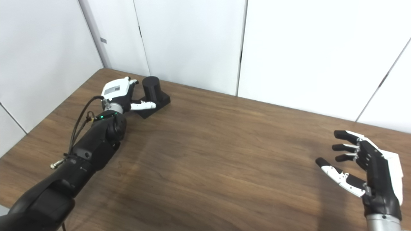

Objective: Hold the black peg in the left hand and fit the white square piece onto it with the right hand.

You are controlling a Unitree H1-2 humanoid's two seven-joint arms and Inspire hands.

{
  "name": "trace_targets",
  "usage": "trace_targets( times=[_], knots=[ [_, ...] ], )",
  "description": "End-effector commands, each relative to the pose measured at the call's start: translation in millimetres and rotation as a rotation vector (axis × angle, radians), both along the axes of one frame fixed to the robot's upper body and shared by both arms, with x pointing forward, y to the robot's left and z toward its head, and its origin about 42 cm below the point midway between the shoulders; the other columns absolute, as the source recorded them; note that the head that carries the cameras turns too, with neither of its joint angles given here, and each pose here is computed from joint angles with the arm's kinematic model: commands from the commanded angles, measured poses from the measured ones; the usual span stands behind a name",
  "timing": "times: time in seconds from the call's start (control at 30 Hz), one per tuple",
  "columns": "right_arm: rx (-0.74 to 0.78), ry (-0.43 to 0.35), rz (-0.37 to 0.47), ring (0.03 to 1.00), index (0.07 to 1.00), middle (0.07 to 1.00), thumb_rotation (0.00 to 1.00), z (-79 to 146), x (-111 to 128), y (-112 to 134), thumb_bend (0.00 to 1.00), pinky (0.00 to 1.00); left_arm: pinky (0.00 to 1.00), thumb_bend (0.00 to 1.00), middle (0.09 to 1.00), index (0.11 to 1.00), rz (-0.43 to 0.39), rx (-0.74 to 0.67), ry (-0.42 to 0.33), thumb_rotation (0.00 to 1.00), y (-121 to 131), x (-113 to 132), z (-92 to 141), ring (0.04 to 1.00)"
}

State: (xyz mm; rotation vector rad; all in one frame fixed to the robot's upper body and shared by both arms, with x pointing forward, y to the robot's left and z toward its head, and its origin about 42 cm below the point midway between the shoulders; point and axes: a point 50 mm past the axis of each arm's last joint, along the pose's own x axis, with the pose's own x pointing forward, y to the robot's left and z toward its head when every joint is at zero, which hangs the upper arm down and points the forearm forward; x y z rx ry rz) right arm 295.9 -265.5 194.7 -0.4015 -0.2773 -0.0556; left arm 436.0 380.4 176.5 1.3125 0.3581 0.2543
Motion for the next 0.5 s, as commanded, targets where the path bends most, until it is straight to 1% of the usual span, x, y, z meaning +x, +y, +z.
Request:
trace_targets(
  times=[0.0,0.2,0.37,0.47],
  knots=[
    [-0.012,-0.085,0.008,0.631,0.690,0.720,0.00,16.8,1.3,-0.4,0.45,0.49,0.94,1.00,1.000,0.896,-0.011,0.020,-0.055,0.68,3.2,14.4,29.8,1.000],
    [-0.014,-0.086,0.008,0.638,0.700,0.724,0.00,18.2,0.5,-2.0,0.42,0.49,0.92,1.00,1.000,0.860,-0.016,0.012,-0.049,0.66,0.8,15.0,17.7,1.000],
    [-0.021,-0.100,0.005,0.630,0.693,0.720,0.00,19.2,0.8,-2.4,0.43,0.48,0.95,1.00,1.000,0.857,0.005,0.020,-0.021,0.63,0.6,17.4,10.7,1.000],
    [-0.020,-0.104,0.005,0.626,0.687,0.716,0.00,19.5,1.0,-2.3,0.43,0.48,0.94,1.00,1.000,0.845,0.022,0.038,-0.014,0.62,3.2,17.1,5.6,1.000]
  ],
)
